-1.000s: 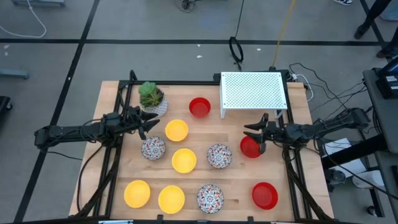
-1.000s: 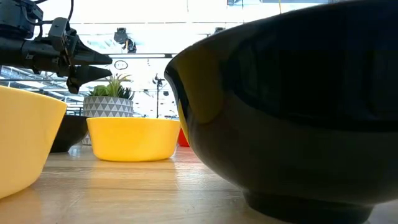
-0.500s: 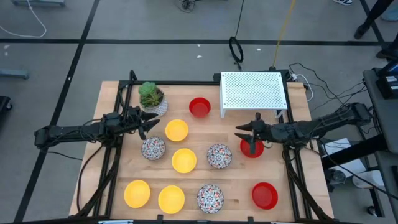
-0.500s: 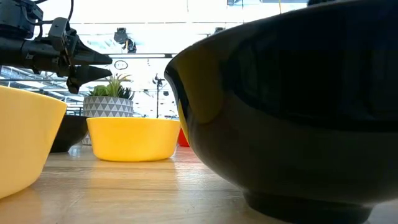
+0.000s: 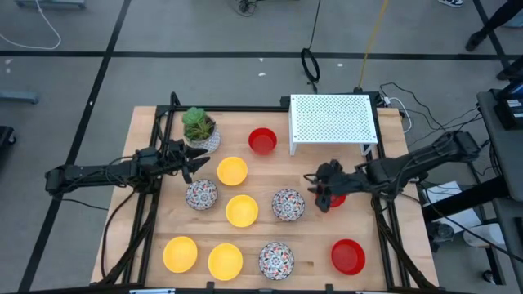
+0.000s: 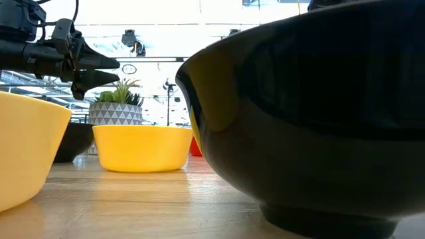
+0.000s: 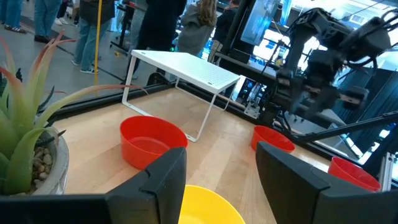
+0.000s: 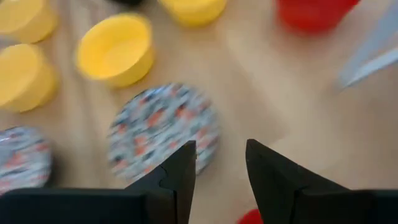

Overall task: Pick & Place Mini bowls
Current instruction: Put the middle red bowl on the shelf

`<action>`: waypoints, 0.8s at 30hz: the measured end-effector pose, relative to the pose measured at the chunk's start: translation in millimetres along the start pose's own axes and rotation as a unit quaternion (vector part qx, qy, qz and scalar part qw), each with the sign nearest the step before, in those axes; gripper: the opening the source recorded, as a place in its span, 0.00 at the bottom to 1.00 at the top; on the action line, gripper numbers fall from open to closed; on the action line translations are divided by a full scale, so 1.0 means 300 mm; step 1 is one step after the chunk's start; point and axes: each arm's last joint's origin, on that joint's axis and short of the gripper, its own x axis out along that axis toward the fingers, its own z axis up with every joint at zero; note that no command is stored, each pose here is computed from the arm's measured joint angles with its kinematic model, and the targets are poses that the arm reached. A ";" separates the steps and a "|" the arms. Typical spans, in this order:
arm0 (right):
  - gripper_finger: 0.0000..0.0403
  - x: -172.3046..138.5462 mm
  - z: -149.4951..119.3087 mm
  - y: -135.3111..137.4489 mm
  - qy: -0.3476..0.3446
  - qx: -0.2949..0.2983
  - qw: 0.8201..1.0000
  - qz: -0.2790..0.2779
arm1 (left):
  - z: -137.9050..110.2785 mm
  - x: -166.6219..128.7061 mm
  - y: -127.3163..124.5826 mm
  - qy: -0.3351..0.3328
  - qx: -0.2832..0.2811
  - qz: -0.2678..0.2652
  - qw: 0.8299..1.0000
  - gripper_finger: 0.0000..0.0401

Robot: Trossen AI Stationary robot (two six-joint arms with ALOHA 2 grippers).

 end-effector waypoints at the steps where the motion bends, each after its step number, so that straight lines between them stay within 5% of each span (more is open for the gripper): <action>1: 0.32 0.007 -0.007 0.009 0.019 0.015 1.000 0.016 | 0.000 0.000 0.000 0.000 0.000 0.000 1.000 0.49; 5: 0.32 0.036 -0.050 0.045 0.077 0.043 0.995 0.037 | 0.000 0.000 0.000 0.000 0.000 0.000 1.000 0.49; 12: 0.32 0.068 -0.113 0.076 0.129 0.004 0.991 0.024 | 0.000 0.000 0.000 0.000 0.000 0.000 1.000 0.49; 24: 0.32 0.108 -0.176 0.025 0.192 -0.079 0.973 -0.099 | 0.000 0.000 0.000 0.000 0.000 0.000 1.000 0.49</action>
